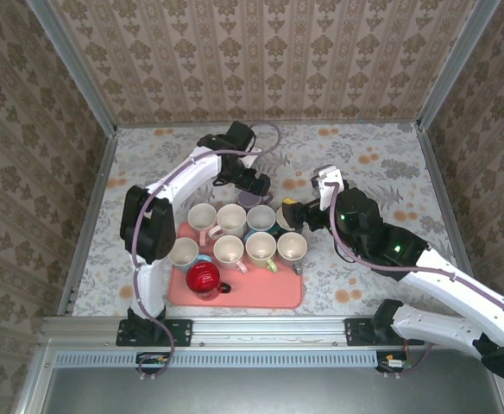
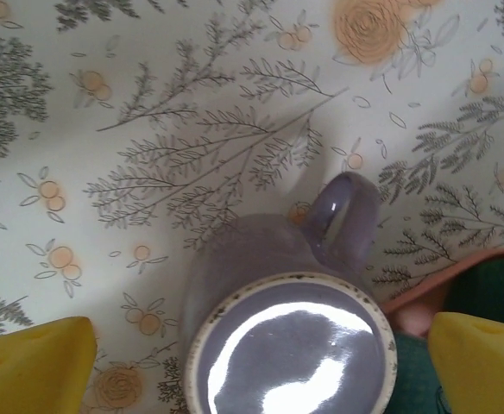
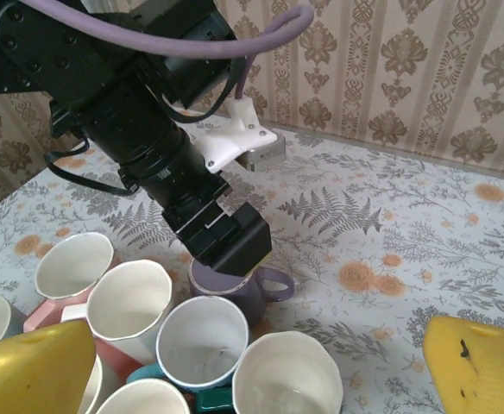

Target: Turn the mug right side up

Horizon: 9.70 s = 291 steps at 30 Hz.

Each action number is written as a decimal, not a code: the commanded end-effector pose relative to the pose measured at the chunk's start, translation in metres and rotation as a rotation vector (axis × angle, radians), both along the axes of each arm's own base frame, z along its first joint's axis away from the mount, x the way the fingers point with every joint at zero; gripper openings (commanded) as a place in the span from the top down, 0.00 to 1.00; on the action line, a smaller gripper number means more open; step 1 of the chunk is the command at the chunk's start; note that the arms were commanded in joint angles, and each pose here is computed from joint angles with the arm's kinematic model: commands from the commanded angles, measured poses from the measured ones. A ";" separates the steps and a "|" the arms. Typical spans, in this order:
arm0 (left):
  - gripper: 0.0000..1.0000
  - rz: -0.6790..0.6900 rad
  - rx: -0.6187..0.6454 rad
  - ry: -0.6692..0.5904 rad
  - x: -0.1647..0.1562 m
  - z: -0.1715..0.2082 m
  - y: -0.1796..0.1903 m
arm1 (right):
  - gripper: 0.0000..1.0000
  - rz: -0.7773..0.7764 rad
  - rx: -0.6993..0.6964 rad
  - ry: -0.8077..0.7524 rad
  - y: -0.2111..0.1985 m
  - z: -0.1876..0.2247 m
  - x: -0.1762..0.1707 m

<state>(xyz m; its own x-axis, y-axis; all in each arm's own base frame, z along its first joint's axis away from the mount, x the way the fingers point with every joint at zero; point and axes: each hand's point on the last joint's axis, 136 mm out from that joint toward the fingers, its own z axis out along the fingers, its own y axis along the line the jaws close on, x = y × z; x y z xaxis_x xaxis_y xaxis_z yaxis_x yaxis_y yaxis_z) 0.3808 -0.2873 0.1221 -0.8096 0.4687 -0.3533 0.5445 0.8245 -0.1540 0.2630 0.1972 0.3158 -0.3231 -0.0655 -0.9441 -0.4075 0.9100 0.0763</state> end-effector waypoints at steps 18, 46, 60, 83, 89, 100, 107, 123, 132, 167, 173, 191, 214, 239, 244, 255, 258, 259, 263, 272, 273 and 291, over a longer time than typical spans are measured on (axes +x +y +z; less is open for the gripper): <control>0.00 0.087 0.269 0.002 0.010 -0.044 0.069 | 0.02 0.017 -0.015 0.016 0.000 -0.007 -0.002; 0.00 0.095 0.297 -0.069 0.019 -0.015 0.089 | 0.00 0.057 -0.013 0.044 0.009 -0.015 -0.004; 0.00 0.085 0.247 -0.068 0.034 -0.027 0.092 | 0.00 0.086 -0.020 0.064 0.016 -0.021 -0.004; 0.59 0.078 0.143 -0.044 0.044 -0.035 0.099 | 0.07 0.124 -0.020 0.100 0.025 -0.026 -0.005; 0.71 0.080 0.070 -0.178 0.046 0.007 0.098 | 0.07 0.128 -0.001 0.102 0.025 -0.020 -0.008; 0.75 0.125 -0.163 -0.577 0.030 0.131 0.102 | 0.07 0.142 0.080 0.155 0.031 -0.002 -0.013; 0.86 0.116 -0.353 -0.897 -0.012 0.198 0.110 | 0.08 0.160 0.203 0.235 0.042 0.010 -0.014; 0.84 0.033 -0.582 -1.241 -0.084 0.226 0.110 | 0.10 0.299 0.709 0.537 0.078 0.034 0.006; 0.83 0.039 -0.682 -1.313 -0.095 0.232 0.106 | 0.09 0.330 0.927 0.645 0.092 0.043 0.027; 0.67 -0.429 -0.357 -1.489 -0.132 0.195 0.064 | 0.86 0.325 1.037 1.029 0.165 -0.006 0.052; 0.37 -0.420 -0.334 -1.485 -0.130 0.191 0.065 | 0.98 0.319 1.046 1.007 0.157 -0.001 0.054; 0.00 -0.127 -0.330 -1.180 -0.103 0.195 0.089 | 1.00 0.105 0.539 0.404 0.046 0.024 0.044; 0.00 0.387 -0.300 -0.886 -0.049 0.167 0.177 | 1.00 0.550 -0.015 -0.247 0.080 -0.016 -0.081; 0.00 0.398 -0.302 -0.867 -0.046 0.156 0.177 | 1.00 0.828 -0.036 -0.127 0.103 -0.125 -0.160; 0.00 0.399 -0.299 -0.872 -0.047 0.156 0.178 | 1.00 0.795 -0.039 -0.144 0.108 -0.136 -0.153; 0.00 0.394 -0.300 -0.878 -0.048 0.156 0.177 | 1.00 0.740 -0.096 -0.159 0.111 -0.164 -0.140; 0.00 0.390 -0.301 -0.875 -0.048 0.155 0.176 | 1.00 0.724 -0.109 -0.159 0.112 -0.167 -0.136; 0.00 0.389 -0.303 -0.876 -0.048 0.156 0.176 | 1.00 0.722 -0.115 -0.154 0.113 -0.169 -0.135; 0.00 0.386 -0.303 -0.873 -0.048 0.155 0.176 | 1.00 0.728 -0.137 -0.127 0.118 -0.178 -0.134; 0.00 0.379 -0.305 -0.871 -0.048 0.154 0.174 | 1.00 0.709 -0.138 -0.086 0.122 -0.192 -0.128; 0.00 0.380 -0.305 -0.872 -0.048 0.155 0.174 | 0.98 0.709 -0.141 -0.080 0.122 -0.194 -0.128; 0.00 0.376 -0.298 -0.874 -0.047 0.154 0.174 | 0.51 0.705 -0.132 -0.037 0.116 -0.199 -0.131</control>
